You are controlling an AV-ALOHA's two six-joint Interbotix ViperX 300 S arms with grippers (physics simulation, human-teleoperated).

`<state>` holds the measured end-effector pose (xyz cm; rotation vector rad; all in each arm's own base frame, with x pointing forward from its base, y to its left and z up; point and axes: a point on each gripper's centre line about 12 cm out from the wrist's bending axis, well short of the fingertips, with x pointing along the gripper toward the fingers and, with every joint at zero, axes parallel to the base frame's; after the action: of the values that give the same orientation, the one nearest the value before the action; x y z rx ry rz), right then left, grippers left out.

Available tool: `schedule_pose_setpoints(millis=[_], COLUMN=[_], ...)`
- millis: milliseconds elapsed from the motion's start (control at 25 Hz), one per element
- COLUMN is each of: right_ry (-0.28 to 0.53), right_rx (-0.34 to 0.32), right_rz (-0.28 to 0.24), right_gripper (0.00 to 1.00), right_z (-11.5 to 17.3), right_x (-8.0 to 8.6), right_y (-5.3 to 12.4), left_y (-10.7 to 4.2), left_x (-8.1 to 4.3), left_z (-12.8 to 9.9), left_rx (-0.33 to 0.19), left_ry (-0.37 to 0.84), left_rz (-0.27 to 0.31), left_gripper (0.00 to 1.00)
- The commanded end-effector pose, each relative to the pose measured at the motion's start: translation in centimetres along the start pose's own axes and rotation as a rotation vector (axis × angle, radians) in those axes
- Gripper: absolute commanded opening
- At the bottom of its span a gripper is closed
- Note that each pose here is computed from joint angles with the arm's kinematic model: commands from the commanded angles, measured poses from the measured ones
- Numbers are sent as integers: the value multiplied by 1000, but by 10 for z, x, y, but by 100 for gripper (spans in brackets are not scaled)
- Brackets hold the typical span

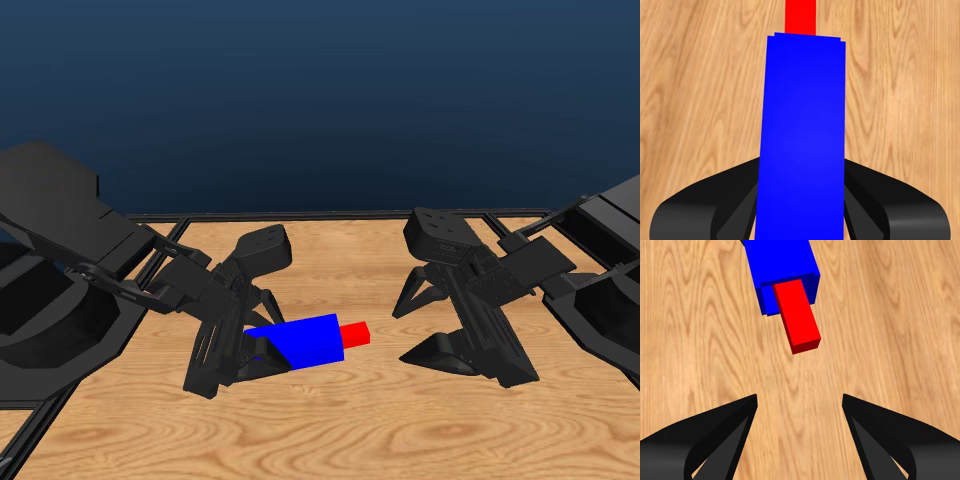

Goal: Insert peg into socket

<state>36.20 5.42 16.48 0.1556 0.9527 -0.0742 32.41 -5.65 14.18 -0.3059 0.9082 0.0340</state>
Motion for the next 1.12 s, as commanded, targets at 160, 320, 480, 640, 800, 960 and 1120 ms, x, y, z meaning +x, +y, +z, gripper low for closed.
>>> schedule_pose_setpoints(millis=[160,320,480,640,800,960,1120], right_ry=[-93,-157,-254,-313,-318,-285,-273], right_rx=[27,36,3,-22,-19,33,111], right_rz=[27,73,119,137,134,126,119], right_gripper=[0,0,0,0,0,0,0], right_z=[13,25,50,61,55,33,2], right_x=[-10,14,43,57,57,58,60], right_y=[-1,-7,-1,3,0,-8,-16], left_y=[-5,-8,-10,-11,-12,-15,-13], left_x=[-8,-7,-4,-5,-7,-17,-21], left_z=[17,20,19,15,9,8,0], left_rx=[-28,-26,-27,-34,-42,-50,-75], left_ry=[-16,-7,6,8,30,11,6], left_rz=[16,28,35,34,47,35,24], left_gripper=[0,0,0,0,0,0,0])
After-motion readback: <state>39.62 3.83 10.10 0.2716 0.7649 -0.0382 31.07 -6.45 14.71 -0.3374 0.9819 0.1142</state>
